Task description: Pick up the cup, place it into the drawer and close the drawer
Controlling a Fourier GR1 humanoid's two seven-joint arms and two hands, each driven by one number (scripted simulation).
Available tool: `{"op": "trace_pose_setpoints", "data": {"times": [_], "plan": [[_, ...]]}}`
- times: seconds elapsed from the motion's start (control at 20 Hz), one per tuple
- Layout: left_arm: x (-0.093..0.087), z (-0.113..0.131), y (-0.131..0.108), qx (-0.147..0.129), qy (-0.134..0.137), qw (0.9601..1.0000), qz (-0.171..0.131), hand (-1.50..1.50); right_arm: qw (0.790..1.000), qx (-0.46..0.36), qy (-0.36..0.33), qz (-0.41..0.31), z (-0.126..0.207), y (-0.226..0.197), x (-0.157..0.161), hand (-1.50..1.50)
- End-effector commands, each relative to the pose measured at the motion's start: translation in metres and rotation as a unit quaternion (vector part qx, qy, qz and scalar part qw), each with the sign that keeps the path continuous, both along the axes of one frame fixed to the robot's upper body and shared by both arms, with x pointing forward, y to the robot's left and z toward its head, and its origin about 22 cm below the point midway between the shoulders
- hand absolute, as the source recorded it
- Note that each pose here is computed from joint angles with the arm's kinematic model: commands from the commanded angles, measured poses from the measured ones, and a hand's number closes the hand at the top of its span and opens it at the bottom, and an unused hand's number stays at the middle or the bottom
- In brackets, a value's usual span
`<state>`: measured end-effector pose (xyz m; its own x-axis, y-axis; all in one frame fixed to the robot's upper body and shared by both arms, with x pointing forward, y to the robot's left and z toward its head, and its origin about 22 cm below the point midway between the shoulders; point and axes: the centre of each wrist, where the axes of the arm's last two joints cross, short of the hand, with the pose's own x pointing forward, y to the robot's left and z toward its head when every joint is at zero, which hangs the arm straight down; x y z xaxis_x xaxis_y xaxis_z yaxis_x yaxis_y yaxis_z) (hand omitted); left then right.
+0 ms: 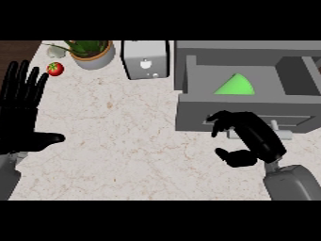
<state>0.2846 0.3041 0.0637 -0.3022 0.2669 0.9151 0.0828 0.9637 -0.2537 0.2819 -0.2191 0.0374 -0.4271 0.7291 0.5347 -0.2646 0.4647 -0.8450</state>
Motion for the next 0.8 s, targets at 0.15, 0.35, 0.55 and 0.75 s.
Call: {"op": "trace_pose_setpoints", "data": {"times": [0.15, 0.35, 0.55, 0.75], "plan": [[-0.02, -0.017, 0.003, 0.005, -0.002, 1.0, 0.001, -1.5, 0.998, -0.064, 0.025, -0.001, -0.041, -0.001, 0.031, -1.5], [-0.021, -0.015, 0.025, -0.004, -0.001, 1.0, 0.008, -1.5, 0.998, -0.049, 0.04, -0.004, -0.038, -0.009, 0.065, -1.5], [-0.036, -0.023, 0.025, -0.001, 0.003, 1.0, -0.004, -1.5, 0.998, -0.044, 0.043, -0.009, -0.048, 0.005, 0.092, -1.5], [-0.029, -0.034, 0.032, -0.007, -0.003, 0.9999, -0.015, -1.5, 0.998, -0.022, 0.059, -0.01, -0.042, -0.002, 0.115, -1.5]]}}
